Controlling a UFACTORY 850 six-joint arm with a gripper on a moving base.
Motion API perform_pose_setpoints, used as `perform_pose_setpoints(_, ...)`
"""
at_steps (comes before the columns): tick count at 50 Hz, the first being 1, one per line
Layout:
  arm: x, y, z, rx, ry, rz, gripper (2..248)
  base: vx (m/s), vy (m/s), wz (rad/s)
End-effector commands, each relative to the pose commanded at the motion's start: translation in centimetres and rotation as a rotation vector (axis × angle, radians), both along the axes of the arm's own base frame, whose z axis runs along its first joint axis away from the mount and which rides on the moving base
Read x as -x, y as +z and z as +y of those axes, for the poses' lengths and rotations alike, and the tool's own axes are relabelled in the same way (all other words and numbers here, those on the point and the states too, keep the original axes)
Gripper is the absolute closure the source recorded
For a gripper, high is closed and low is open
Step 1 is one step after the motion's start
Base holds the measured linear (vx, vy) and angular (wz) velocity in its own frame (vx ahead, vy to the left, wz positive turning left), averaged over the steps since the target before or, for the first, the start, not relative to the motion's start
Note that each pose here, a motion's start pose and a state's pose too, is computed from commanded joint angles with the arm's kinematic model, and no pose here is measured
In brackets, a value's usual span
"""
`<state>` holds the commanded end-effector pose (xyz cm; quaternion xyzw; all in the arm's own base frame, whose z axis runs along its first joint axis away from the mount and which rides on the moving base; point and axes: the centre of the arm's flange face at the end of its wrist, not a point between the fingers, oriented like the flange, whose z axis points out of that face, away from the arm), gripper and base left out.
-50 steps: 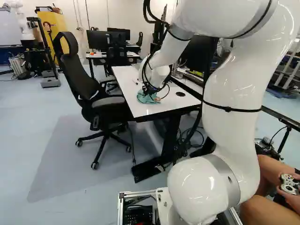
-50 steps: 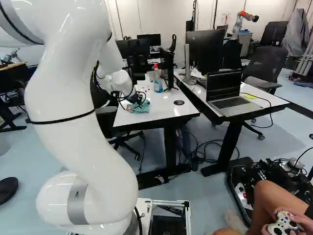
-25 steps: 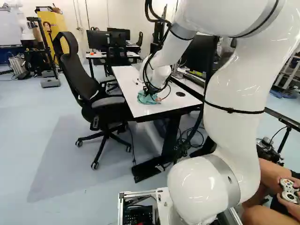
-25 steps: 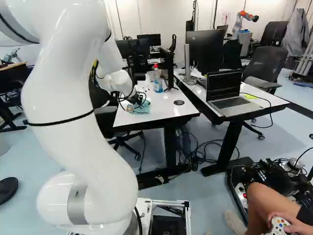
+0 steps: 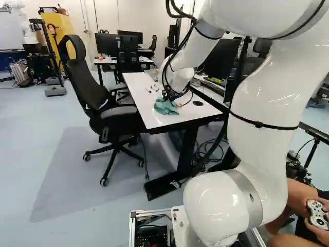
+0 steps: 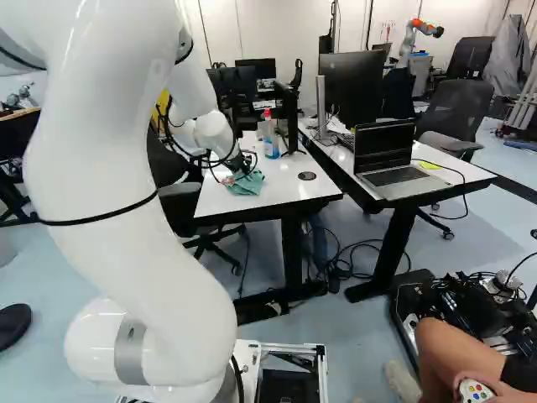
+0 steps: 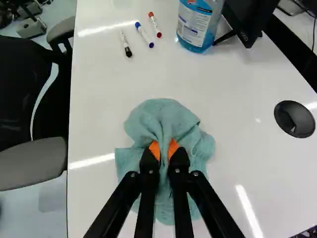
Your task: Clean the table with the green towel
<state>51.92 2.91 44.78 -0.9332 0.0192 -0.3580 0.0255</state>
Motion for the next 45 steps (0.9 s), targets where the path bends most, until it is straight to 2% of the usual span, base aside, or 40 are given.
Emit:
perform_pose_setpoints(24,0.0,2.2,-3.9,-0.027,-0.091,0.054,212,0.000,0.000,0.000)
perform_pose_setpoints(45,-0.3,4.4,-7.3,-0.043,-0.158,0.074,212,0.000,0.000,0.000)
